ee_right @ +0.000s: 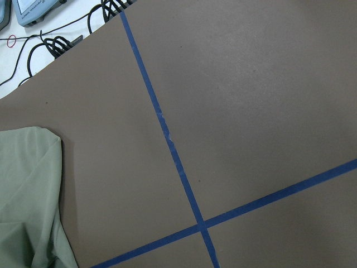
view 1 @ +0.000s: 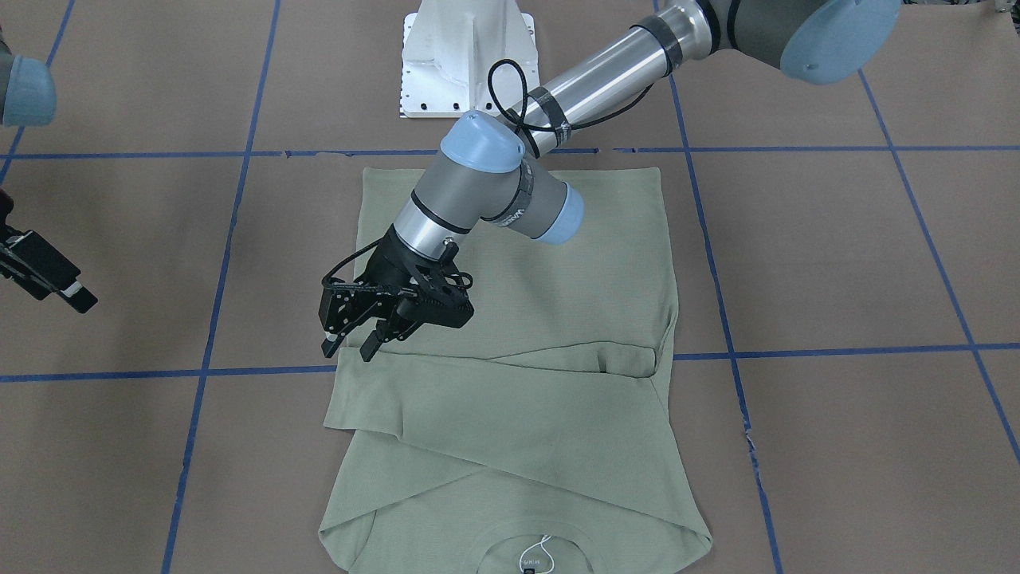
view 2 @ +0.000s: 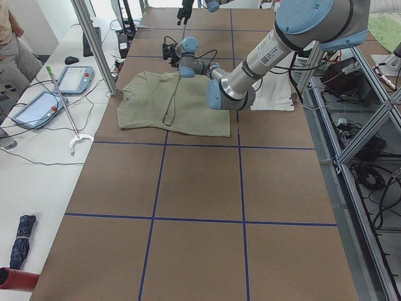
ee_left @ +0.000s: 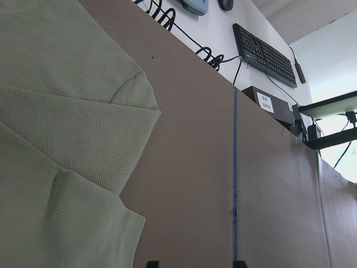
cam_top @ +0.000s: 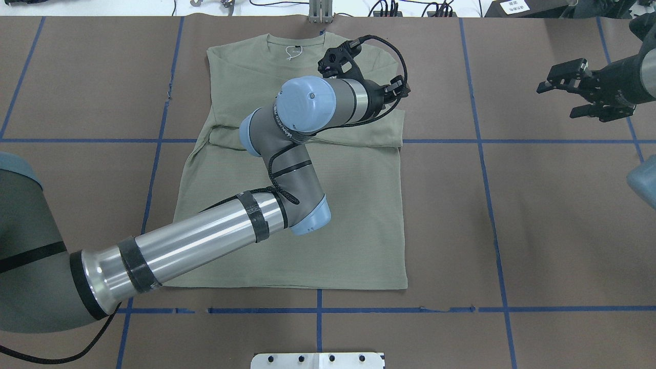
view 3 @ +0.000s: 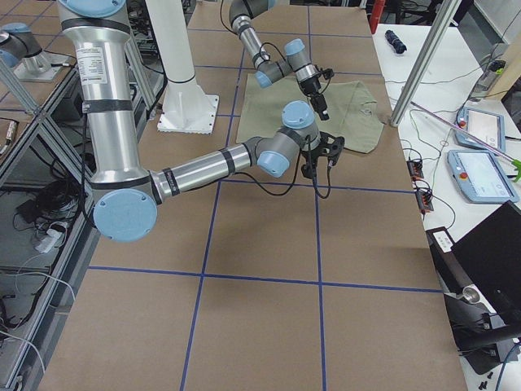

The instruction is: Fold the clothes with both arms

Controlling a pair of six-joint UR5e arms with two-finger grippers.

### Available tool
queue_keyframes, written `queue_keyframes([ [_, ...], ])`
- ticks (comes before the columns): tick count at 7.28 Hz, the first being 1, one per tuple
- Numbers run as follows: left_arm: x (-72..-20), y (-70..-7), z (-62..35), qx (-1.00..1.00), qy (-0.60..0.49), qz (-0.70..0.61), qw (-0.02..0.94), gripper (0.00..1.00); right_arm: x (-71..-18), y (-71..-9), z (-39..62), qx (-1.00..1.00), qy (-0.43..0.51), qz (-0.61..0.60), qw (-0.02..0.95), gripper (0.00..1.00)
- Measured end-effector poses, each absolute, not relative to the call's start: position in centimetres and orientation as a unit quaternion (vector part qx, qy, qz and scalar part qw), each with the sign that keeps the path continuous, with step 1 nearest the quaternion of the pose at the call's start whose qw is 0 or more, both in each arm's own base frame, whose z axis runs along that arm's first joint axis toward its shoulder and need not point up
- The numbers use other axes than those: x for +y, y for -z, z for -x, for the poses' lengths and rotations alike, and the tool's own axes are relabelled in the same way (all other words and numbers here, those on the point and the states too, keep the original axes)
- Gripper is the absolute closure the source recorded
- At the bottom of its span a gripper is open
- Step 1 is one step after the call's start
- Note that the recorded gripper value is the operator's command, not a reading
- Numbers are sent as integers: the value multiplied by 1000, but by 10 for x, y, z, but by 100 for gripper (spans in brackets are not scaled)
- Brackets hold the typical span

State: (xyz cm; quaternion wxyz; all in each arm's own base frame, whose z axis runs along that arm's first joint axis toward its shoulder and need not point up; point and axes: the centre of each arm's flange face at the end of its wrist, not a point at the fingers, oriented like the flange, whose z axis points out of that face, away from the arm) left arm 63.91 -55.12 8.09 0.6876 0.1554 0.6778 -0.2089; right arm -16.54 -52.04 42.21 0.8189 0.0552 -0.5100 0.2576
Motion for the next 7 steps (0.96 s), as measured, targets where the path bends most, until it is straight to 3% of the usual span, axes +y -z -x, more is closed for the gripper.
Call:
queue_keyframes([
  [4,-496,-163,-529,695,168,-132,686,25,-483,-369,245,-528,-272,-50,803,0],
  [7,-473,-212,-406,641,112,-140,746,25,-363,-306,385,-473,-298,-48,828,2],
])
